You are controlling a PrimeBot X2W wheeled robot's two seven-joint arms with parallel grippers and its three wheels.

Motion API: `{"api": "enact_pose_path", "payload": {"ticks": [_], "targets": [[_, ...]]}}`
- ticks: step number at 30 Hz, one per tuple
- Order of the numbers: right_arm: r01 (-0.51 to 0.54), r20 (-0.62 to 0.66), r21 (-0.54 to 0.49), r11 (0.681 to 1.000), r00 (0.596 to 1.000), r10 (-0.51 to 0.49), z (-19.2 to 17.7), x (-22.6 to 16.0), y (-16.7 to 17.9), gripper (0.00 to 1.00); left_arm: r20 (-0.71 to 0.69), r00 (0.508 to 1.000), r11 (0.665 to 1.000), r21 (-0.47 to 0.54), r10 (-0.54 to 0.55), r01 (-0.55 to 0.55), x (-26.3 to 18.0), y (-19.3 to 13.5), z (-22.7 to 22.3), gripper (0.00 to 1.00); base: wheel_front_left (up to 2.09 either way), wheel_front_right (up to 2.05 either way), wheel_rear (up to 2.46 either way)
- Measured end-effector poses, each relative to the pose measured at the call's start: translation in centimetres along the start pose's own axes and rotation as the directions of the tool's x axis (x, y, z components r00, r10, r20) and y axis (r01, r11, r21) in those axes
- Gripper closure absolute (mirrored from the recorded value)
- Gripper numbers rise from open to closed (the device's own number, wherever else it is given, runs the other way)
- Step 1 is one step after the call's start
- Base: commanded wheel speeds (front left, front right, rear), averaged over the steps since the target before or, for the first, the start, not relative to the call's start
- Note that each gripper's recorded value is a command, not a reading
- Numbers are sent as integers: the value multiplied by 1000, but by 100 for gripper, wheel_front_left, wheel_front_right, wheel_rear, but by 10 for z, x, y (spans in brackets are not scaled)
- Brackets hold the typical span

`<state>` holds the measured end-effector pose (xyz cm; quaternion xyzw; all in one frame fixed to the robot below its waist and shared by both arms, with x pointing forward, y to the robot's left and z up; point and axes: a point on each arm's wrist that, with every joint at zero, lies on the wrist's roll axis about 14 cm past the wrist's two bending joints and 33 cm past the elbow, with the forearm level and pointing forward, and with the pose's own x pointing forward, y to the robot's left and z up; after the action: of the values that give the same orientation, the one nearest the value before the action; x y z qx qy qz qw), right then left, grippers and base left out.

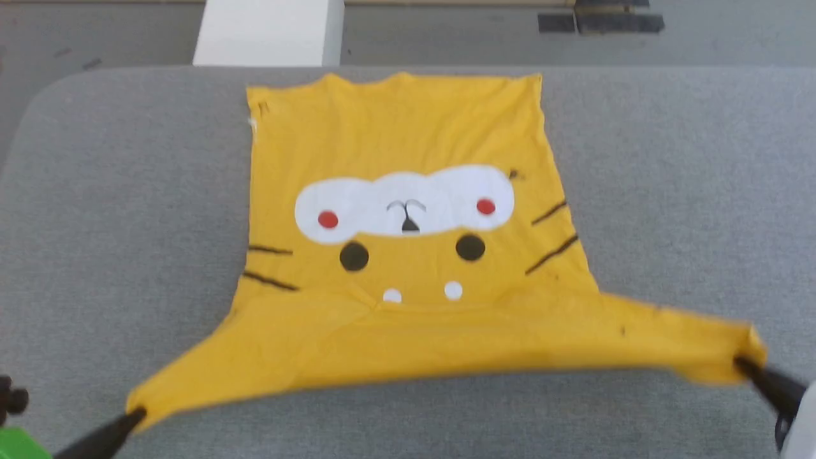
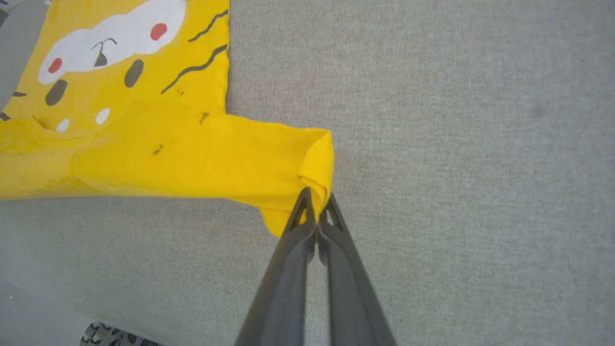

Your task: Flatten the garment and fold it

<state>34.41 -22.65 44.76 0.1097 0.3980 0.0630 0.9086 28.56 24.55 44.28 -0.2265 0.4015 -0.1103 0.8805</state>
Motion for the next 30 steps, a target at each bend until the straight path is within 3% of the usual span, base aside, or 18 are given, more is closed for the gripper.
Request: {"api": "enact_pose_path", "payload": {"ticks": [6, 9, 19, 30], "targets": [[22, -185, 84, 996, 983, -6, -55, -32, -6, 100, -132, 991, 998, -38, 35, -40, -30, -2, -41, 100, 0, 0, 0], [37, -225, 103, 994, 974, -13, -67, -50, -9, 100, -125, 992, 999, -38, 33, -38, -40, -7, -45, 100, 0, 0, 0], [15, -152, 115, 993, 988, 3, -63, -76, 1, 100, 87, 994, 998, 25, -60, 58, -52, -38, -23, 100, 0, 0, 0], [-33, -59, 25, 999, 998, 35, -46, -44, 19, 100, 244, 948, 975, 140, -205, 175, -35, -79, 9, 100, 0, 0, 0]]}}
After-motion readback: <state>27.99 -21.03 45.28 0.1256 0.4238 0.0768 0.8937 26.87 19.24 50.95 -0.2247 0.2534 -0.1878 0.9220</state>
